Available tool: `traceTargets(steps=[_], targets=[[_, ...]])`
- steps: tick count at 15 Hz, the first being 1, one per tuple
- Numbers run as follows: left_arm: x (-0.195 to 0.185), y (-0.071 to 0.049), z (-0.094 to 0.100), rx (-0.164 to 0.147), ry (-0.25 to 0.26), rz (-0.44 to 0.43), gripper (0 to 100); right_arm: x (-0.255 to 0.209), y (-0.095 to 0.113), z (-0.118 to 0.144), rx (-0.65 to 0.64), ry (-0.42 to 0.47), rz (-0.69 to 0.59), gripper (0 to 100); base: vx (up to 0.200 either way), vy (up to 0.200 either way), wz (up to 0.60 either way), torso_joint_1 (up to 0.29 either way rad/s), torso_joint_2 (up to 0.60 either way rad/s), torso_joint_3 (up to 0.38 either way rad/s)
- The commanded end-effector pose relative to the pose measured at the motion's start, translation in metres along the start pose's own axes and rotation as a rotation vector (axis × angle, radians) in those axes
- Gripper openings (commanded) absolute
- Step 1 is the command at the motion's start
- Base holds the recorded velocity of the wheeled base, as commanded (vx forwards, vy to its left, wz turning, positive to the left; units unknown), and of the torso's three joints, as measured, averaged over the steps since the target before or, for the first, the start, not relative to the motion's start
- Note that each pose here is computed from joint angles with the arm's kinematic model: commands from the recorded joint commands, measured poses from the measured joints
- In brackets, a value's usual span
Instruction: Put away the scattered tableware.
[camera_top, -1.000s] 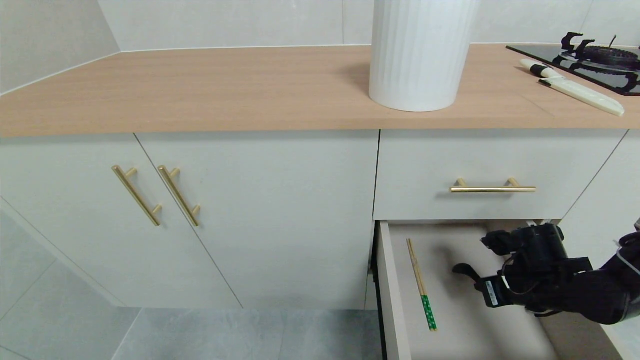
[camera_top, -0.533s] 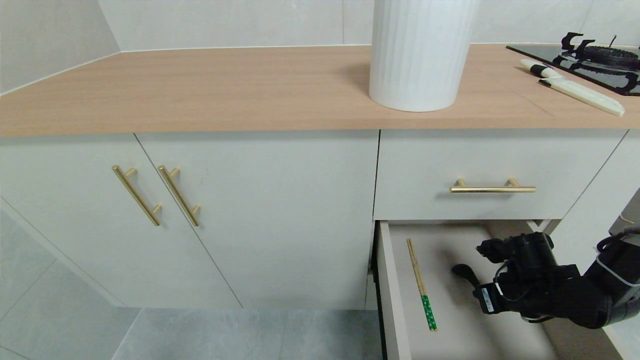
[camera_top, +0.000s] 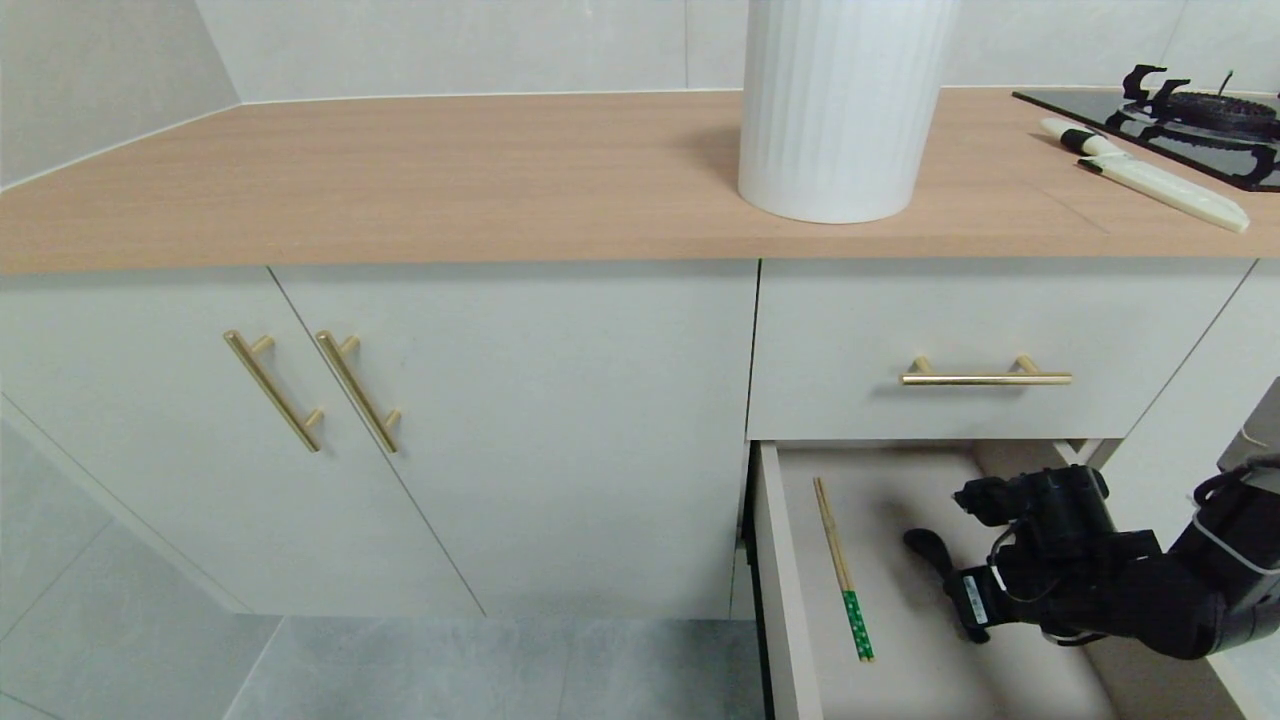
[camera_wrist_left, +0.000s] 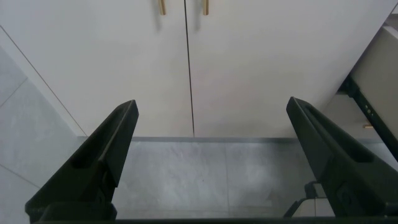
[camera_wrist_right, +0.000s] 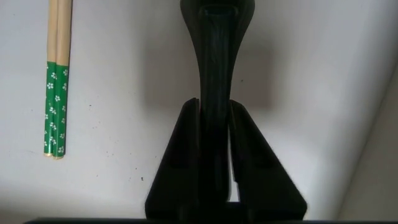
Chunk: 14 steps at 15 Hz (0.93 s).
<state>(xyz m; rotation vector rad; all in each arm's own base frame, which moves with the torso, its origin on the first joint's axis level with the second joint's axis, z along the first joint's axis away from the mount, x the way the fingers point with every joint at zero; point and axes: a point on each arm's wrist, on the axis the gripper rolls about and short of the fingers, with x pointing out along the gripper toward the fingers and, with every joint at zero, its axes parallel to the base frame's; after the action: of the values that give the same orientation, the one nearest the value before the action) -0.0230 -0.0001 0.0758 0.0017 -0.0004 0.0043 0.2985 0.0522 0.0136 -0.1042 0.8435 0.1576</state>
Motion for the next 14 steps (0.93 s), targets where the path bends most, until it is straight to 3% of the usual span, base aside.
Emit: traceTargets(steps=[1,4,8,11,14], targets=[[0.000,0.000,0.000,0.000,0.000,0.000,100,-0.002,0.000,0.001,0.000,-0.008,-0.004,100,0.000,0.000,0.00,0.000,0.00,0.000],[0.000,0.000,0.000,0.000,0.000,0.000,100,-0.013,0.001,0.007,-0.002,-0.044,-0.003,100,0.000,0.000,0.00,0.000,0.00,0.000],[0.000,0.000,0.000,0.000,0.000,0.000,100,-0.106,0.012,0.038,0.014,-0.258,0.036,100,0.000,0.000,0.00,0.000,0.00,0.000],[0.000,0.000,0.000,0.000,0.000,0.000,100,-0.153,0.017,0.042,-0.002,-0.265,0.066,100,0.000,0.000,0.00,0.000,0.00,0.000],[0.000,0.000,0.000,0.000,0.000,0.000,100,-0.198,0.016,0.025,0.009,-0.261,0.080,100,0.000,0.000,0.00,0.000,0.00,0.000]])
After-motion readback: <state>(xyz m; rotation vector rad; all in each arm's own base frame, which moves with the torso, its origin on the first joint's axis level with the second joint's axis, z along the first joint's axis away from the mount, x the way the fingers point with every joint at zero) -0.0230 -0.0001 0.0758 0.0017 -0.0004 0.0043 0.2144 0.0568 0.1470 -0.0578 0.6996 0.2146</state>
